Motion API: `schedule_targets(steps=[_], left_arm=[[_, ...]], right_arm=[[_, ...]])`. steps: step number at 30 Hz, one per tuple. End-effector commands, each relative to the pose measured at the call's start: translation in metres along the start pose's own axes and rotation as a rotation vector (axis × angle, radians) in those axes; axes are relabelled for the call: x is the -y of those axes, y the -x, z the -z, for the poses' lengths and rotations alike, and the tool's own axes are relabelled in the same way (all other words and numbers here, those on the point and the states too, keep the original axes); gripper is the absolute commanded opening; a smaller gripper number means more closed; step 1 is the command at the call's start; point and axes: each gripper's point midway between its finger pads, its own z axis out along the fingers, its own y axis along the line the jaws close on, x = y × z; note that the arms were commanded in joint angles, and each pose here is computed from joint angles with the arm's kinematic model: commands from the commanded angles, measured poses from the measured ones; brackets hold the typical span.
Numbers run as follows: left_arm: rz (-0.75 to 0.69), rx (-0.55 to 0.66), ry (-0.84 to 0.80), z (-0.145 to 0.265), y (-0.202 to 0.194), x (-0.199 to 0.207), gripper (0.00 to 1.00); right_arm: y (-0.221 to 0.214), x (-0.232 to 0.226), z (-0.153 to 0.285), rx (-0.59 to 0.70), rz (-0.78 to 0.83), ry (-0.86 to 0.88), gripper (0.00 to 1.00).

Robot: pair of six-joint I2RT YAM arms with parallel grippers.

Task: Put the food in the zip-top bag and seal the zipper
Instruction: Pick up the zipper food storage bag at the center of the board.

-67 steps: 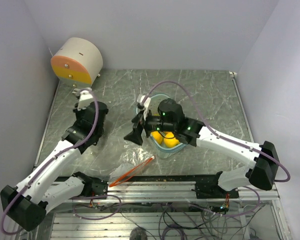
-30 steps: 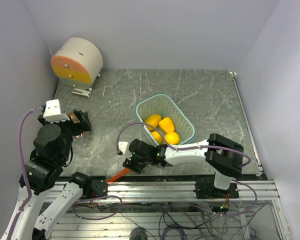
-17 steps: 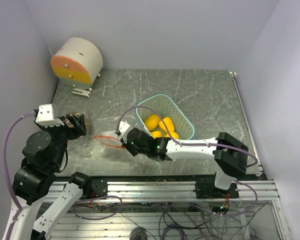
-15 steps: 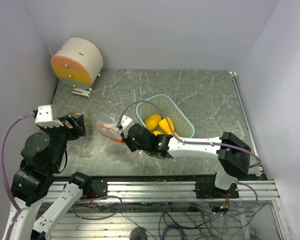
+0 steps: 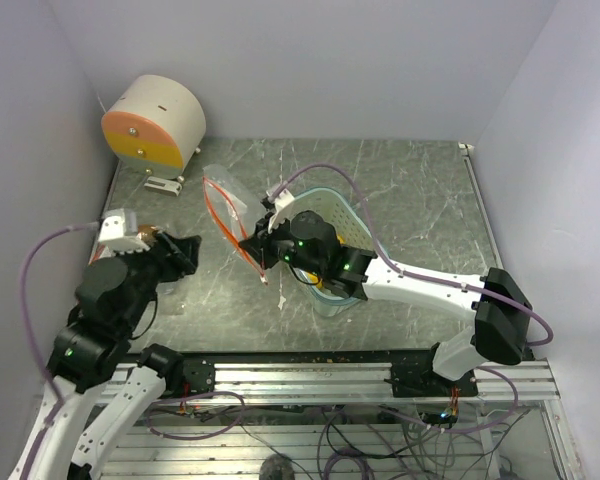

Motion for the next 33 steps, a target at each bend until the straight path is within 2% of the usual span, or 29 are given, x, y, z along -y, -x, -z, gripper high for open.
schedule_targets(steps=[1, 4, 11, 15, 22, 31, 33], left_arm=[[0.166, -0.063, -0.102, -0.033, -0.024, 0.027, 0.81], [0.216, -0.067, -0.140, -0.050, -0.030, 0.037, 0.83], [0.281, -0.047, -0.161, -0.078, -0.031, 0.046, 0.80], [0.295, -0.065, -0.160, -0.090, -0.040, 0.047, 0.73], [0.272, -0.100, -0.113, -0.099, -0.058, 0.037, 0.49], [0.220, -0.100, -0.051, -0.094, -0.066, 0.019, 0.49], [0.204, -0.115, -0.036, -0.099, -0.073, 0.015, 0.46]], right_arm=[[0.013, -0.018, 0.000, 0.035, -0.001, 0.084, 0.00], [0.020, -0.019, 0.007, 0.056, 0.010, 0.090, 0.00], [0.020, -0.022, 0.013, 0.051, 0.035, 0.113, 0.00], [0.018, -0.021, 0.015, 0.050, 0.033, 0.115, 0.00], [0.020, -0.016, 0.018, 0.062, 0.034, 0.089, 0.00], [0.028, -0.020, 0.022, 0.084, 0.022, 0.101, 0.00], [0.029, -0.020, 0.022, 0.085, 0.023, 0.099, 0.00]])
